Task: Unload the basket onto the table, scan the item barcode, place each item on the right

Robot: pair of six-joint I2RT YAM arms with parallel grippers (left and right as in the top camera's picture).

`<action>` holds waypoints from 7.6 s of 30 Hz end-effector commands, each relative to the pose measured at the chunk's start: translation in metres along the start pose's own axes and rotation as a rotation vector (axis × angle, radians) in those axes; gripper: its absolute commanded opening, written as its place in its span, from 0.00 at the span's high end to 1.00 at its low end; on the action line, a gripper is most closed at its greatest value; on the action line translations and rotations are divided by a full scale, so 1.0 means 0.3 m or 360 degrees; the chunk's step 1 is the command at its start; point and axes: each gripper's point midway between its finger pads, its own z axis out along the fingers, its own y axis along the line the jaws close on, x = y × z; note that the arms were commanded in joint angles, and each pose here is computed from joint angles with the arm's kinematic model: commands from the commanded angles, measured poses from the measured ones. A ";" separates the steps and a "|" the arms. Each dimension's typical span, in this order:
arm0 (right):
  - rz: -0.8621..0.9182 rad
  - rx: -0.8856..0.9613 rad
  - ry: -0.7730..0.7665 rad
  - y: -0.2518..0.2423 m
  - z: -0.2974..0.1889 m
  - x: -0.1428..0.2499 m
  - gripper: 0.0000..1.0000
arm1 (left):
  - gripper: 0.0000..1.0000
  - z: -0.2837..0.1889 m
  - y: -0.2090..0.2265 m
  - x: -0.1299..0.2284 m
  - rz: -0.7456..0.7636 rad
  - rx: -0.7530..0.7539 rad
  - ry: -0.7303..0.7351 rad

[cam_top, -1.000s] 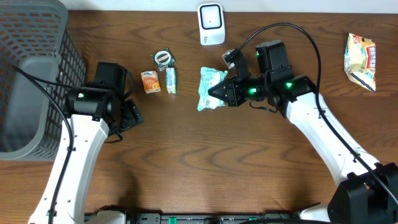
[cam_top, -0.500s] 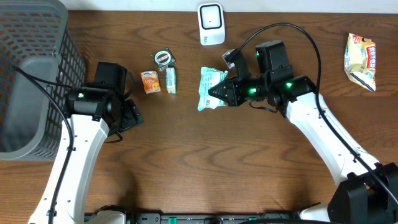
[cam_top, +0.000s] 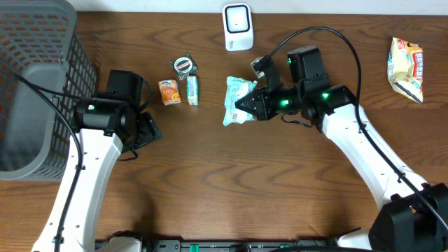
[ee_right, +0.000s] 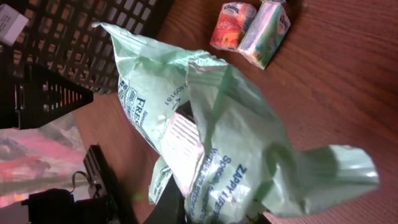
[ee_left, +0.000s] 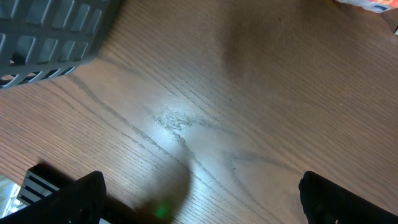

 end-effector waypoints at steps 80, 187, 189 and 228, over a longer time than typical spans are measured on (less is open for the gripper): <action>-0.0471 0.2664 0.0735 -0.701 -0.111 0.276 0.97 | 0.03 0.004 0.009 0.001 -0.0011 -0.0021 0.0002; -0.0060 0.1075 -0.0750 -0.627 0.215 -0.796 0.99 | 0.03 0.004 0.009 0.001 -0.0011 -0.0021 0.0002; -0.0085 0.1132 -0.0724 -0.647 0.215 -0.785 0.99 | 0.02 0.004 0.009 0.001 -0.0010 -0.0021 0.0002; -0.0041 0.1661 -0.0541 -0.767 -0.323 -0.722 0.99 | 0.02 0.004 0.009 0.001 -0.0011 -0.0021 0.0002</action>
